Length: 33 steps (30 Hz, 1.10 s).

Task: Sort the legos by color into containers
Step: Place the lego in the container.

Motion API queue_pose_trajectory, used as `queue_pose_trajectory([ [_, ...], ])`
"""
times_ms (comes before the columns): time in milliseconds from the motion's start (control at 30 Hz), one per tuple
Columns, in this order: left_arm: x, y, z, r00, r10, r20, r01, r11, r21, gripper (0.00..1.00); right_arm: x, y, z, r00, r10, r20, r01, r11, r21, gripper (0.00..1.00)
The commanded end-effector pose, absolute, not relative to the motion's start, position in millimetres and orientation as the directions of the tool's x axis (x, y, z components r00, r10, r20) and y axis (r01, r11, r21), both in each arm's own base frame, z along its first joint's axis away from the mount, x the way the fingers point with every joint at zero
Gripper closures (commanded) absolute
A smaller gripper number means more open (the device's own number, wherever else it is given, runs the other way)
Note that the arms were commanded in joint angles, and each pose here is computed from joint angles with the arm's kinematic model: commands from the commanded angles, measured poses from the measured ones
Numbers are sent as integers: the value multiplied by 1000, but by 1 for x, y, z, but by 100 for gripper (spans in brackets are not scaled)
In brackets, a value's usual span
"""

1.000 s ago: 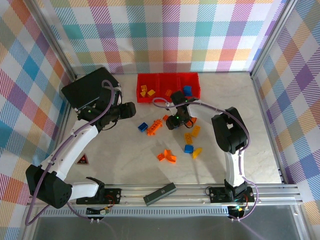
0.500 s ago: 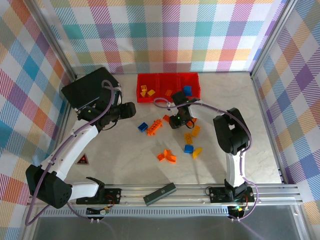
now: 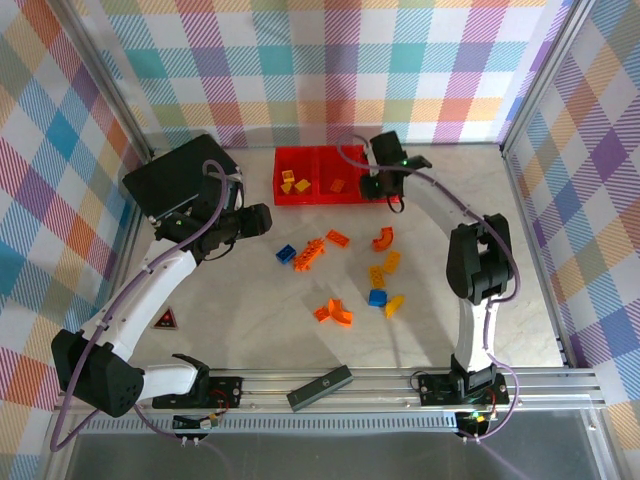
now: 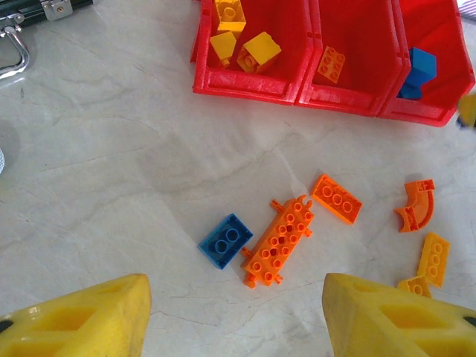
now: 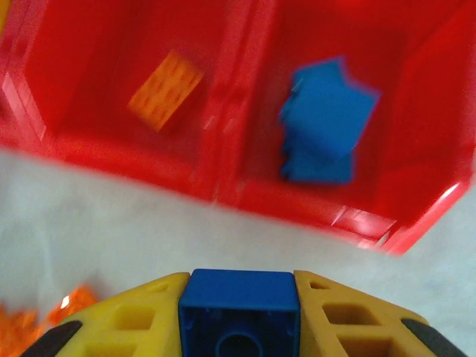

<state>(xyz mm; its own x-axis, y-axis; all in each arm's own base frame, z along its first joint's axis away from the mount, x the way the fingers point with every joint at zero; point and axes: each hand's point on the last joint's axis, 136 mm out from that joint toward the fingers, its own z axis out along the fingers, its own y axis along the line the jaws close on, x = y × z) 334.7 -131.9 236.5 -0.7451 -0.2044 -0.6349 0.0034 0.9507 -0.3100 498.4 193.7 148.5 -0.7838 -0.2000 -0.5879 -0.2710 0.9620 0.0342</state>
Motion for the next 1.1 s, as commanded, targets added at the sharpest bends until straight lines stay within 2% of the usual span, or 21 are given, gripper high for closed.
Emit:
queue_pose_trajectory([
  [0,327,-129,245,-739,-233,-632,-8,941,-338,37,516,183,131,-817,-144,-559,-178,984,7,72],
  [100,320,-128,243,-753,-240,-613,-19,938,-345,37,533,177,130,-826,-99,-556,-117,993,-3,73],
  [333,298,-127,235,-777,-248,-578,-24,930,-367,37,556,180,113,-835,-80,-545,-92,996,-7,71],
  [600,290,-123,227,-785,-250,-567,-36,932,-360,37,563,184,107,-839,-64,-541,-89,996,20,56],
  [800,290,-125,229,-784,-247,-569,-30,931,-363,37,563,185,127,-830,-55,-555,-93,995,41,45],
  [1067,286,-126,208,-824,-204,-529,-25,945,-326,36,536,188,171,-828,-12,-561,-100,987,126,44],
])
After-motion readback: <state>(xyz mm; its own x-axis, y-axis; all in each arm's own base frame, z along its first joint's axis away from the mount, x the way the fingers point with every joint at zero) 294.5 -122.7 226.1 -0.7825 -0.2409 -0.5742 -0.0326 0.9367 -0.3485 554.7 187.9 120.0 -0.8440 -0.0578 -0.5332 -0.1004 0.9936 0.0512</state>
